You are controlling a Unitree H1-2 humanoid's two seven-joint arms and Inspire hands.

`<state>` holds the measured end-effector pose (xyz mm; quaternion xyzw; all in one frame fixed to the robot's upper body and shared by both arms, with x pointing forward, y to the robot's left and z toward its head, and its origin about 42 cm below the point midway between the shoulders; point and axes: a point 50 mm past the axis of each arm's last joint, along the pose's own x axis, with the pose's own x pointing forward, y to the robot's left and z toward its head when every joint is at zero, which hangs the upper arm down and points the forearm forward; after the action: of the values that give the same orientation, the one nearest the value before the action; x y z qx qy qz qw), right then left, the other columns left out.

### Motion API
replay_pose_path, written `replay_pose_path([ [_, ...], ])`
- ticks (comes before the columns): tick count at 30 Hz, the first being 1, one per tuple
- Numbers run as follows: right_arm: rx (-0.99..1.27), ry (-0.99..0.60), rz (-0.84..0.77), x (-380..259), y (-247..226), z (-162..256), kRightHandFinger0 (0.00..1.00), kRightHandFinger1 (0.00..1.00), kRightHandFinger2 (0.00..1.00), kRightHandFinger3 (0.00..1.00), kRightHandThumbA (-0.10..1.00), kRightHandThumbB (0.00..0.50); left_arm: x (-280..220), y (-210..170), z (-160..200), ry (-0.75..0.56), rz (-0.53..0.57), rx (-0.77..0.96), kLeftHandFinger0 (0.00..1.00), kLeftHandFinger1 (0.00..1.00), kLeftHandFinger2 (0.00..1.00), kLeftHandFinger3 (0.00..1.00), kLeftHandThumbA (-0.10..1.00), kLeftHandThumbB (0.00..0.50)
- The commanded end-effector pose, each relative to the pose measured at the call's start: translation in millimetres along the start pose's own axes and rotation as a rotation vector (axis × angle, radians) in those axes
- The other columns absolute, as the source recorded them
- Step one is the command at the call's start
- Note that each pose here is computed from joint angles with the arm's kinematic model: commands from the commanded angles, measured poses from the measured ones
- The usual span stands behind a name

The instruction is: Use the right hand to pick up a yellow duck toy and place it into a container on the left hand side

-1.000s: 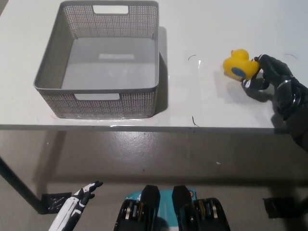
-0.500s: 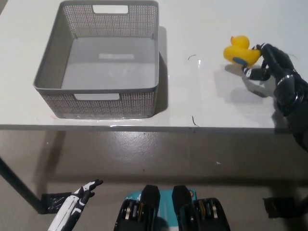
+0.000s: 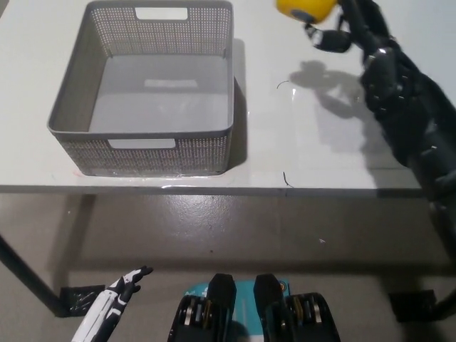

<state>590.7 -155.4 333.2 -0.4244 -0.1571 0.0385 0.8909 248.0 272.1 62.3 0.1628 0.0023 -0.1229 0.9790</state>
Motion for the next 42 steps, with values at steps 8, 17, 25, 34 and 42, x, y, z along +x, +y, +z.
replay_pose_path([
  [8,0.046,-0.181,-0.046,29.7,4.5,119.7,0.00,0.22,0.51,0.49,0.13,0.132,0.9,5.1,8.9,-0.036,-0.006,0.030,1.00,1.00,1.00,1.00,1.00,0.317],
  [17,0.071,-0.256,0.017,24.4,42.3,169.7,0.00,0.00,0.18,0.09,0.10,0.107,6.1,4.2,11.2,-0.048,-0.018,0.027,1.00,1.00,1.00,1.00,1.00,0.322],
  [25,0.085,-0.245,0.057,15.0,73.5,190.4,0.00,0.00,0.01,0.14,0.11,0.120,13.2,3.6,17.6,-0.053,-0.043,0.041,1.00,1.00,1.00,1.00,1.00,0.306],
  [34,0.069,-0.182,0.078,9.9,86.3,172.8,0.35,0.54,0.77,0.65,0.49,0.254,20.0,10.6,25.3,-0.082,-0.062,0.064,1.00,1.00,1.00,1.00,1.00,0.313],
  [42,0.046,-0.123,0.171,13.2,78.7,147.7,1.00,1.00,1.00,1.00,0.97,0.461,23.8,14.0,28.0,-0.092,-0.057,0.077,1.00,1.00,1.00,1.00,1.00,0.343],
])
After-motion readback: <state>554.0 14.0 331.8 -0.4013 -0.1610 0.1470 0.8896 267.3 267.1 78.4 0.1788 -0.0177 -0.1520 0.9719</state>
